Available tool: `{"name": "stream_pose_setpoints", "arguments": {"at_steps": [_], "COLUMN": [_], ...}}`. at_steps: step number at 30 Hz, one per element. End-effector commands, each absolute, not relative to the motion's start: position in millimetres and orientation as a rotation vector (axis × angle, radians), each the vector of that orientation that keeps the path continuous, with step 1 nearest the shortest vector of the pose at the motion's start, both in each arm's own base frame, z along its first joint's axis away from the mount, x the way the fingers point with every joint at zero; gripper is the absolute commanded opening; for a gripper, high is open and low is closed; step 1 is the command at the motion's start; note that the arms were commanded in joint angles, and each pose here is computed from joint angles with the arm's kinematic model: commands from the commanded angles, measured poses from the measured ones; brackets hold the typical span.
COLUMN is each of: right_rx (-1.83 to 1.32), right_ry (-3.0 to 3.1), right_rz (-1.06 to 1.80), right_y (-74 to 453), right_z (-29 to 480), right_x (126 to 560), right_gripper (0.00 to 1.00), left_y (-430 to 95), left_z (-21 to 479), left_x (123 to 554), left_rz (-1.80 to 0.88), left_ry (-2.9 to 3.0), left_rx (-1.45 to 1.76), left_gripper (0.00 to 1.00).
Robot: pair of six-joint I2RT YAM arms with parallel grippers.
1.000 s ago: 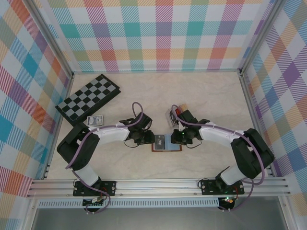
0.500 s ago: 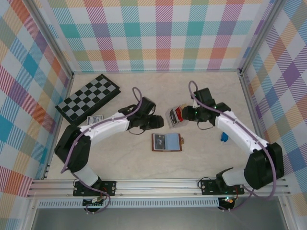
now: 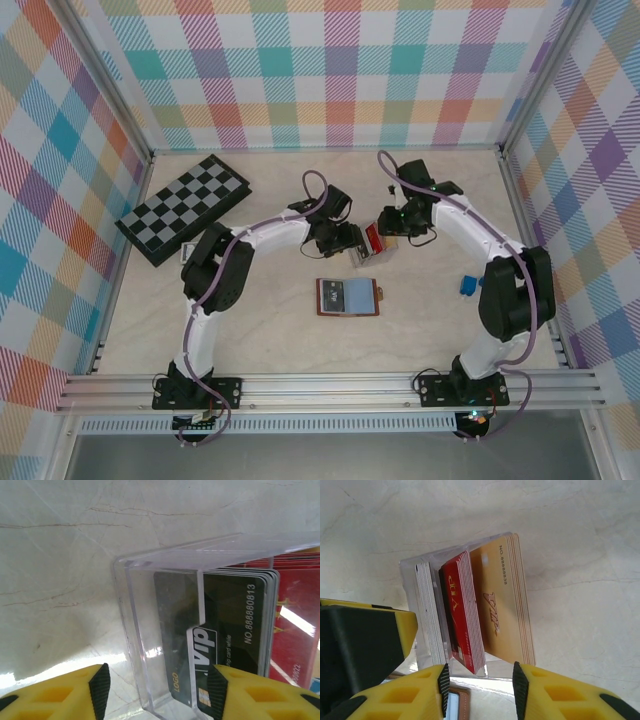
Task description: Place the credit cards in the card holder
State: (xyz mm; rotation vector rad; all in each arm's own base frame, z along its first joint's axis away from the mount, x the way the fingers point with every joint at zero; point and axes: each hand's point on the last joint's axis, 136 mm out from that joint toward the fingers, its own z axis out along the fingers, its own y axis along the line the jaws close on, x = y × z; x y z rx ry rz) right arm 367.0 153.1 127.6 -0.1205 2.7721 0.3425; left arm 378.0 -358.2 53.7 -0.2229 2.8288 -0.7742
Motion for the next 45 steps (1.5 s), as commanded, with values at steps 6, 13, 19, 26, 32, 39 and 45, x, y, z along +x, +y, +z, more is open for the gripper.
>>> {"name": "stream_pose_setpoints", "arguments": {"at_steps": [6,13,19,26,32,39,45], "right_rx": [-0.252,-0.327,-0.386,-0.439,-0.466,-0.427,-0.417], "right_ry": [2.816,2.863,2.852,2.857,2.845,2.774,2.756], "right_rz": [0.478,0.265,0.086,0.023,-0.092,-0.106,-0.098], "right_y": [177,182,182,188,185,181,181], "right_z": [126,102,89,76,64,85,93], "right_x": [367,370,374,372,374,379,379], "right_gripper": [0.27,0.27,0.29,0.33,0.32,0.31,0.32], "left_y": [-344,-339,-339,-341,-338,-334,-334], "left_z": [40,37,39,41,40,40,39], "left_x": [375,369,367,365,364,361,360], "left_rz": [-0.695,-0.679,-0.693,-0.715,-0.716,-0.706,-0.710], "left_ry": [2.879,2.891,2.882,2.875,2.870,2.861,2.863], "left_rx": [-0.274,-0.249,-0.228,-0.221,-0.229,-0.238,-0.235], "left_gripper": [0.34,0.29,0.29,0.26,0.24,0.22,0.21]}}
